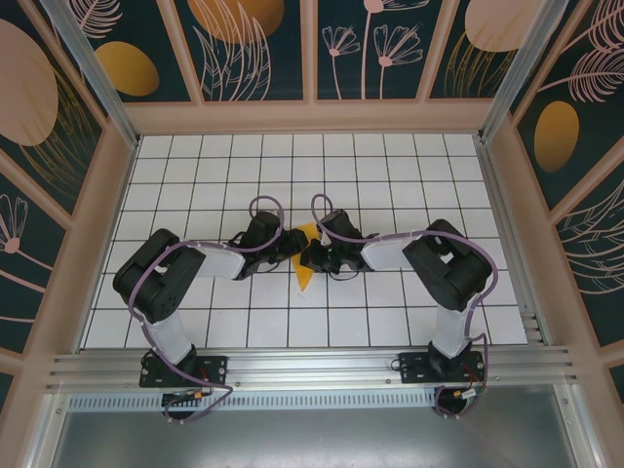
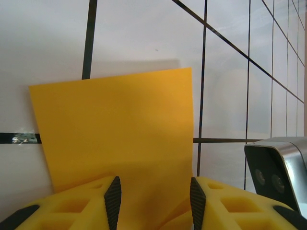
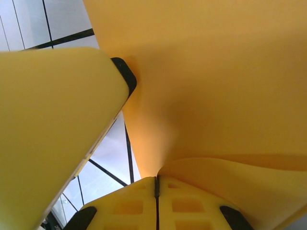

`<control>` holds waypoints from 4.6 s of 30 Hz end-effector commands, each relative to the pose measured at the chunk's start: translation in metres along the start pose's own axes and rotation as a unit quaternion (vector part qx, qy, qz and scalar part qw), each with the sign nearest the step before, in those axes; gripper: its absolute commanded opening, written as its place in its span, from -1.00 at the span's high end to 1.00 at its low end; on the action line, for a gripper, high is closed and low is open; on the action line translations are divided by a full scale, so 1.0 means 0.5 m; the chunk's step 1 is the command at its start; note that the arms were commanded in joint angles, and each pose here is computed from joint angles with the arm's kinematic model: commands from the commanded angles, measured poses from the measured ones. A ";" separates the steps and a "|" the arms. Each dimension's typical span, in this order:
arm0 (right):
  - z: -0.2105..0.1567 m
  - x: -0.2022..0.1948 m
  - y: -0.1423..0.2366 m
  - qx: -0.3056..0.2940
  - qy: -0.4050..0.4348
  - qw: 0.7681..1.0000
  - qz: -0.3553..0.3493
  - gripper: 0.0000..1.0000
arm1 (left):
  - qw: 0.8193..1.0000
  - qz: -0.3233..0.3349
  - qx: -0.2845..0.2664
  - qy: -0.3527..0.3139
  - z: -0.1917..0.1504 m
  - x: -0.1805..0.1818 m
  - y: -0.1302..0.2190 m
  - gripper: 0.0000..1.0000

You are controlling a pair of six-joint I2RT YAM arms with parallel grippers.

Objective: Fold a paper plane with a square sheet of paper (pick it up from the middle)

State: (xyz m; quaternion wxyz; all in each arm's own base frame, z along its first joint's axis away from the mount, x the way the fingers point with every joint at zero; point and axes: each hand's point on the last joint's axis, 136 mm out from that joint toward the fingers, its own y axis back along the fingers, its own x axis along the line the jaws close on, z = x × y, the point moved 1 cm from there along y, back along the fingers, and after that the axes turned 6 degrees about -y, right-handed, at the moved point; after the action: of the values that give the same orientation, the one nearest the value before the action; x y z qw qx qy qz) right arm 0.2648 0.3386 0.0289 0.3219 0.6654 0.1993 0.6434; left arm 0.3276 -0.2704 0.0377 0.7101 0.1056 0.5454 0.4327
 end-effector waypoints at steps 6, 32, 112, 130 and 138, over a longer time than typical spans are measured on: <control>0.018 0.003 -0.009 -0.012 0.010 1.000 0.001 0.82 | 1.000 0.010 0.013 -0.008 -0.009 0.009 -0.002 0.09; 0.002 -0.037 -0.014 -0.008 0.004 0.999 -0.031 0.22 | 0.993 0.036 -0.100 0.052 0.040 0.046 0.141 -0.04; -0.104 -0.010 0.037 0.063 0.095 0.993 -0.018 0.87 | 0.998 0.028 0.048 0.027 -0.088 0.066 0.027 0.98; -0.115 -0.054 0.019 0.075 0.089 0.992 -0.041 0.87 | 0.998 0.033 0.050 0.028 -0.093 0.072 0.026 0.98; -0.116 -0.014 0.043 0.069 0.111 0.991 -0.013 0.87 | 0.998 0.037 0.049 0.029 -0.093 0.076 0.027 0.99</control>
State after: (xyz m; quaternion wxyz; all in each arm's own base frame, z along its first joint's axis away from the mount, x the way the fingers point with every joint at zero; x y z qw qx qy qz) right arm 0.2128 0.3289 0.0270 0.2767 0.6177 0.2824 0.6798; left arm 0.2874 -0.2559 0.0218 0.6874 0.1198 0.5817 0.4180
